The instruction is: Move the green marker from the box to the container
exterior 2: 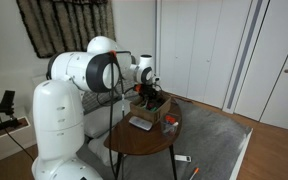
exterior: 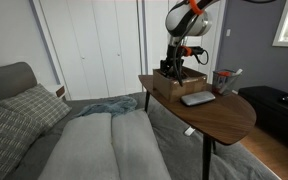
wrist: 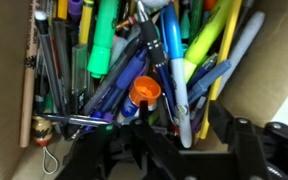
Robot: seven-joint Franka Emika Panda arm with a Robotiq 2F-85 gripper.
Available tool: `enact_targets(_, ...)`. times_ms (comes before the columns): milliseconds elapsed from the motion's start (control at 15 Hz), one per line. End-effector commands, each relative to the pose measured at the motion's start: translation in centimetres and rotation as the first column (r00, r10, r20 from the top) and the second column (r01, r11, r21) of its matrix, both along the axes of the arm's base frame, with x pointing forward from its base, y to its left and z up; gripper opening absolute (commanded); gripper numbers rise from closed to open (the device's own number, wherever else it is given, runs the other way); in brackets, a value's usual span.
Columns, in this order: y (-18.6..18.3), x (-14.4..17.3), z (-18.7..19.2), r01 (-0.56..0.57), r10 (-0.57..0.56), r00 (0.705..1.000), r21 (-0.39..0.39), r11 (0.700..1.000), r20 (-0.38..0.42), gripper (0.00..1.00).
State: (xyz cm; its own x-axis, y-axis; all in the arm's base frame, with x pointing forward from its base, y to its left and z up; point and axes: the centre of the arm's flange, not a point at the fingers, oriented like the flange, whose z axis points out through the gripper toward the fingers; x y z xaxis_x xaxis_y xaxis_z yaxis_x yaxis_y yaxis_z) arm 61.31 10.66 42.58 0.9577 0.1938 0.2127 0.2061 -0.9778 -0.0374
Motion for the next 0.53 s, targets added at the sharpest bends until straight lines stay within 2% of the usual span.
enact_targets(0, -0.2, 1.77, -0.38, -0.013, 0.014, 1.0, -0.023, 1.0, 0.013, 0.42)
enact_targets(333, -0.08, 1.91, -0.69, -0.031, 0.031, 0.999, -0.021, 0.999, 0.008, 0.06)
enact_targets(467, -0.07, 1.82, -0.89, -0.036, 0.036, 0.999, -0.022, 0.999, 0.006, 0.0)
